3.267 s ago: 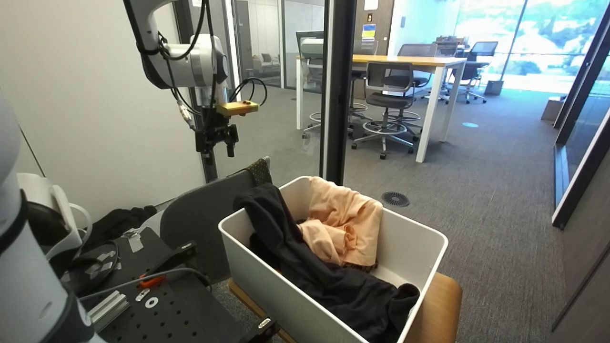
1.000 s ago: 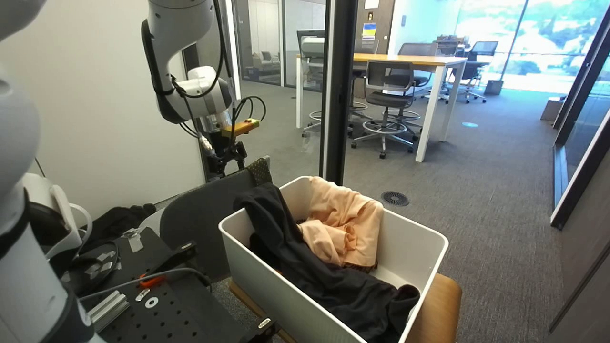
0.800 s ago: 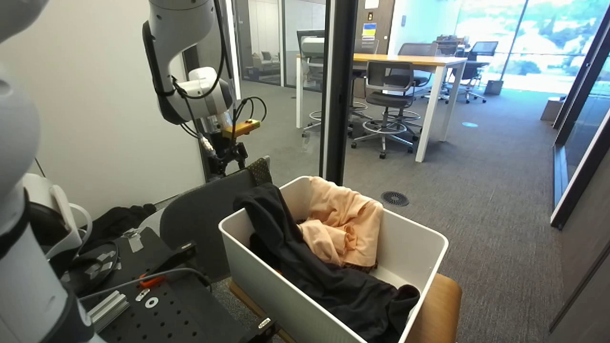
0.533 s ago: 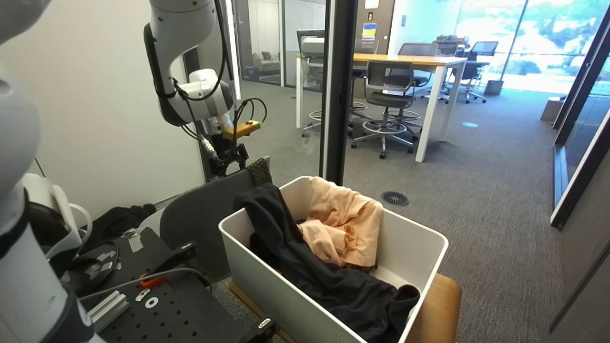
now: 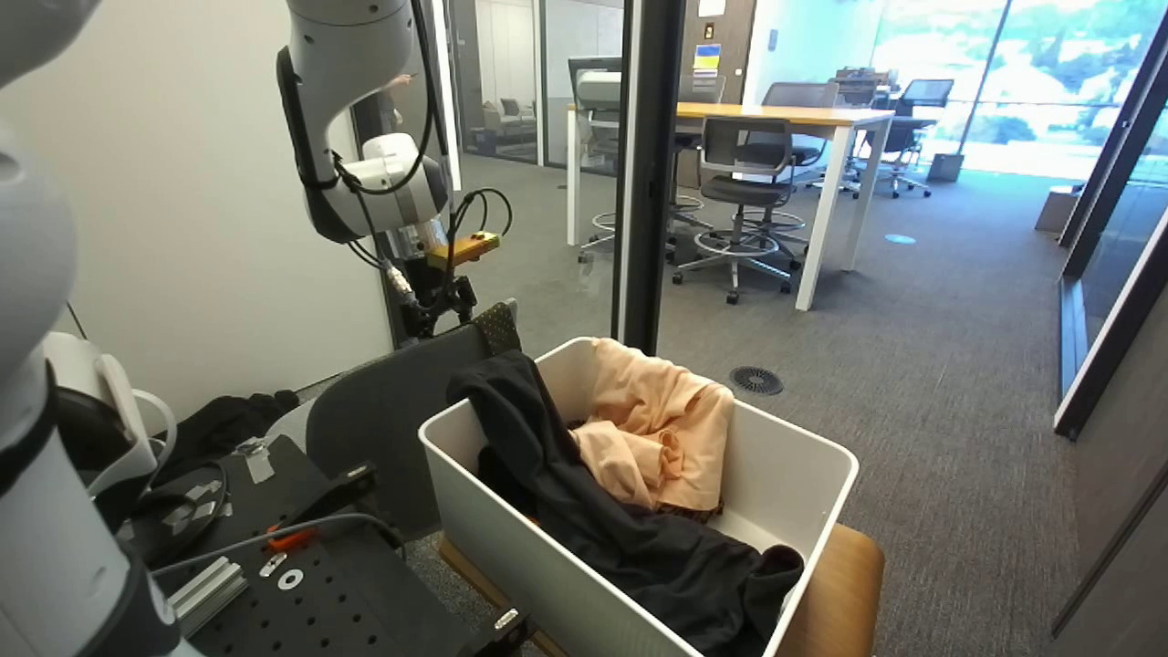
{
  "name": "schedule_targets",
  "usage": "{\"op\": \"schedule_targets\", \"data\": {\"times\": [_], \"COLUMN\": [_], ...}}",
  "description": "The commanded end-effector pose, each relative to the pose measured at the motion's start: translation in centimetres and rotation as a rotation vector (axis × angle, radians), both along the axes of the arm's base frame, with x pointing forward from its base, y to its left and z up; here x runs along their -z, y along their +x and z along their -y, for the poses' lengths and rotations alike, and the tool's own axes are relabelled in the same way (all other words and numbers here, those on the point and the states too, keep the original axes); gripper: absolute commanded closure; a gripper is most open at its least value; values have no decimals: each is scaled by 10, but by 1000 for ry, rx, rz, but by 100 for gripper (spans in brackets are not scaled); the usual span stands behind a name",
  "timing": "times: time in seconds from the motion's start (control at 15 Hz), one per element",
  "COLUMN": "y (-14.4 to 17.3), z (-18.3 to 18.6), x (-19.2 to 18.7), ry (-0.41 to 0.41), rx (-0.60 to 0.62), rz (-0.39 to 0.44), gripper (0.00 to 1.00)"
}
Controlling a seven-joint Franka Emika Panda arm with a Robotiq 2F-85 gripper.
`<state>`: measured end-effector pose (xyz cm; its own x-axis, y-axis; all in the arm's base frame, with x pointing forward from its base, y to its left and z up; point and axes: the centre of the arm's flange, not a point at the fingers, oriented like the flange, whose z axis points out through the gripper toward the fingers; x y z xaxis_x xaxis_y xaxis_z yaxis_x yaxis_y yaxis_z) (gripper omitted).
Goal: Put the sock in the laundry basket
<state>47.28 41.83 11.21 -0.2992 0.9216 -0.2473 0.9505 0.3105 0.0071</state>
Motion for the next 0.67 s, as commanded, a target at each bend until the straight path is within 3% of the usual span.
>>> {"op": "schedule_targets", "data": {"times": [0.0,0.27,0.33,0.4,0.6], "y": [6,6,6,6,6], "z": [-4,-3,-3,-3,-3], "x": [1,1,1,1,1], "ry": [-3,-3,-3,-2,-3], "rx": [2,2,0,0,1], "rz": [29,27,25,25,25], "gripper": [0,0,25,27,51]}}
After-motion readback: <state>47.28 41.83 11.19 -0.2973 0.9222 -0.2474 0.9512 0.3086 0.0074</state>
